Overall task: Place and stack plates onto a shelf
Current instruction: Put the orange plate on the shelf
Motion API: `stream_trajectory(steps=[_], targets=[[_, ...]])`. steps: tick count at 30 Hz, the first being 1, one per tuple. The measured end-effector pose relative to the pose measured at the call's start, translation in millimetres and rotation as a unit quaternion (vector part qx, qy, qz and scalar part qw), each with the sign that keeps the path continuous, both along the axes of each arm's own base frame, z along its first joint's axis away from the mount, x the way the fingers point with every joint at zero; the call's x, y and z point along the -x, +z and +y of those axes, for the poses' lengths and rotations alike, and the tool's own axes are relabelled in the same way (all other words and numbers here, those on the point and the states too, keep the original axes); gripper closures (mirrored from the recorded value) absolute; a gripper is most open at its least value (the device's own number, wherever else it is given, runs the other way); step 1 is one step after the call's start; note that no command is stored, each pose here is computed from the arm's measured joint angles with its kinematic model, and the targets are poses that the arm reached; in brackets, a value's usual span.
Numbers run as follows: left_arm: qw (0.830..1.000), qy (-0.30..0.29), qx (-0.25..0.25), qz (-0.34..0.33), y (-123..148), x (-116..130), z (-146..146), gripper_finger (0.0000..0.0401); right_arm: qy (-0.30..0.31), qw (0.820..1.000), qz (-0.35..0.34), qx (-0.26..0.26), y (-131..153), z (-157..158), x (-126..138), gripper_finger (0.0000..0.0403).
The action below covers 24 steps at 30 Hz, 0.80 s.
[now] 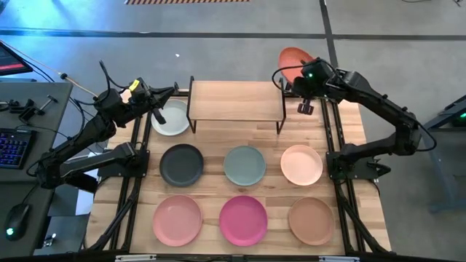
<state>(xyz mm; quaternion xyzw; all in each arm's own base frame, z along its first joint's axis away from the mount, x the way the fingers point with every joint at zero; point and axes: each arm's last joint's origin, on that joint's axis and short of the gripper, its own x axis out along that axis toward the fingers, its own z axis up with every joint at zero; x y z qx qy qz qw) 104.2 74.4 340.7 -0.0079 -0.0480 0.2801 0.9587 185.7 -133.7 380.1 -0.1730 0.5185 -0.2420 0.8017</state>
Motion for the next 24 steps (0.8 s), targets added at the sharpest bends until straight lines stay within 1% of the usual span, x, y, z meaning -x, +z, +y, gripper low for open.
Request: stream_trajectory(steps=[6, 13, 20, 24], targets=[[1.0, 0.0, 0.001, 0.001, 0, -1, 1, 0.0393, 0.06, 0.998, 0.003, 0.027, 0, 5, -17, 0.0403], [1.0, 0.0, 0.004, 0.004, -1, -2, 2, 0.0393, 0.128, 0.99, 0.017, 0.054, -9, 8, -46, 0.0403], [1.0, 0.0, 0.006, 0.008, -2, -3, 3, 0.0393, 0.184, 0.98, 0.066, 0.045, -30, 15, -73, 0.0403], [1.0, 0.0, 0.008, 0.01, -3, -4, 3, 0.0393, 0.213, 0.973, 0.086, 0.031, -43, 19, -88, 0.0403]])
